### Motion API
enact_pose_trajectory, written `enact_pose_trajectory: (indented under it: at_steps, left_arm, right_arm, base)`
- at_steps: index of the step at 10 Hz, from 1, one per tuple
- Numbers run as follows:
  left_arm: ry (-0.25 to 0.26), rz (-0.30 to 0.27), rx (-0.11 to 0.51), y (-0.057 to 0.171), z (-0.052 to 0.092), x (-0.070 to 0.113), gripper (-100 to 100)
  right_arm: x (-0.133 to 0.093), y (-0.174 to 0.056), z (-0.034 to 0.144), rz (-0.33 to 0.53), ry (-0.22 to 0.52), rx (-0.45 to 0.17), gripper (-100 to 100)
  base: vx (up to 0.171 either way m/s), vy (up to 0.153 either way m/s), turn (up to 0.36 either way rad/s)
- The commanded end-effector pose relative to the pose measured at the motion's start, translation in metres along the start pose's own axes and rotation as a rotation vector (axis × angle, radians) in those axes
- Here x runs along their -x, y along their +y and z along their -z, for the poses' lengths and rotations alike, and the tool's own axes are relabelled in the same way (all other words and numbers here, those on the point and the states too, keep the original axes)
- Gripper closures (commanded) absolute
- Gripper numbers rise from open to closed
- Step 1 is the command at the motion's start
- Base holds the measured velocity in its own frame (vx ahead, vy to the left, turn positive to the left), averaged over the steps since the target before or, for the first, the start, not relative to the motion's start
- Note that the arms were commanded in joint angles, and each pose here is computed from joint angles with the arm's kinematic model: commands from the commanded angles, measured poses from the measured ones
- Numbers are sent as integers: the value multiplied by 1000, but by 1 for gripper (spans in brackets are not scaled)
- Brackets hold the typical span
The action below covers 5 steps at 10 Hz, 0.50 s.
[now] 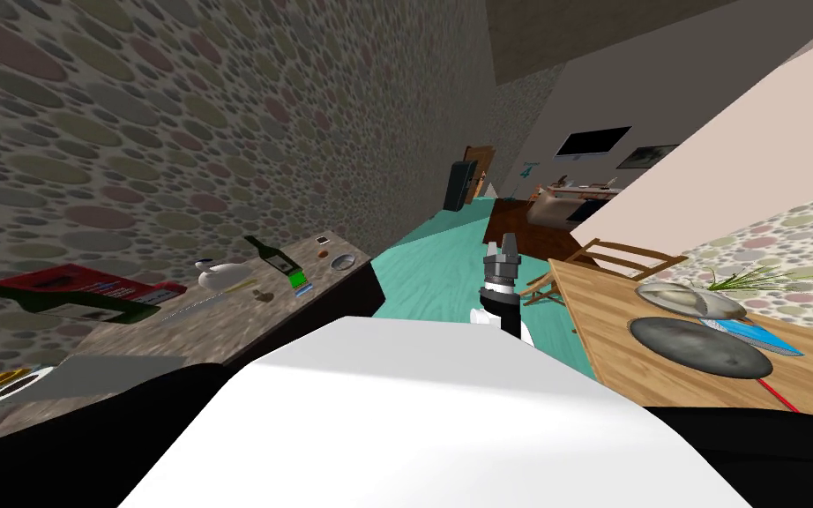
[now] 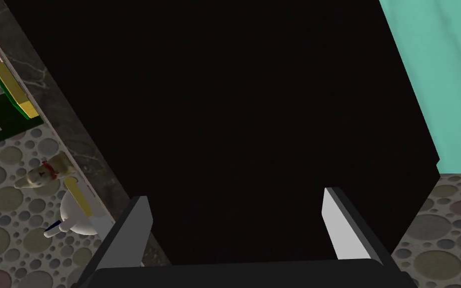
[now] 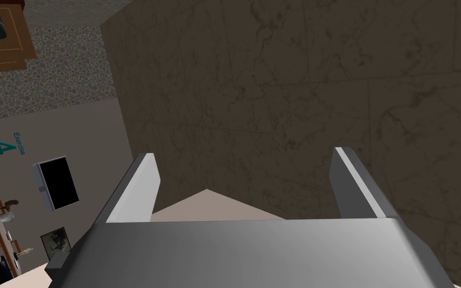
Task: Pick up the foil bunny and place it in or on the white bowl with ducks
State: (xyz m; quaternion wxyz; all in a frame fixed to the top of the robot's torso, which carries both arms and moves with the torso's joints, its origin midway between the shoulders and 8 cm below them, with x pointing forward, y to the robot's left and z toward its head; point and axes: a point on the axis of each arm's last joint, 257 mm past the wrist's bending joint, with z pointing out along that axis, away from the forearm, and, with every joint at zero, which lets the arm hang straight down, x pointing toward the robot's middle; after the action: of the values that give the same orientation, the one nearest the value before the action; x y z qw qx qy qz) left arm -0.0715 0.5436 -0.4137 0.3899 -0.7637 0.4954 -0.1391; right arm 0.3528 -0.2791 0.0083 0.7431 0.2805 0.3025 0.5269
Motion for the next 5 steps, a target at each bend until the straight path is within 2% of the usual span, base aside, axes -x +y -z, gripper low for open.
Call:
enact_pose_trajectory:
  at_steps: [1, 2, 3, 4, 5]
  left_arm:
    - [-38, -16, 72, 21, 16, 30, -100]
    - [-44, -20, 78, 24, 17, 34, -100]
    - [-44, -20, 78, 24, 17, 34, -100]
    - [-78, -40, 139, 39, 36, 61, -100]
    - [-78, -40, 139, 39, 36, 61, -100]
  right_arm:
    - [0, 0, 0, 0, 0, 0, 0]
    - [0, 0, 0, 0, 0, 0, 0]
    - [0, 0, 0, 0, 0, 0, 0]
    - [0, 0, 0, 0, 0, 0, 0]
    - [0, 0, 0, 0, 0, 0, 0]
  base:
    - [150, -41, -229]
    - [128, -21, -127]
    - [53, -3, 13]
    - [118, -15, -166]
    - [114, -10, -135]
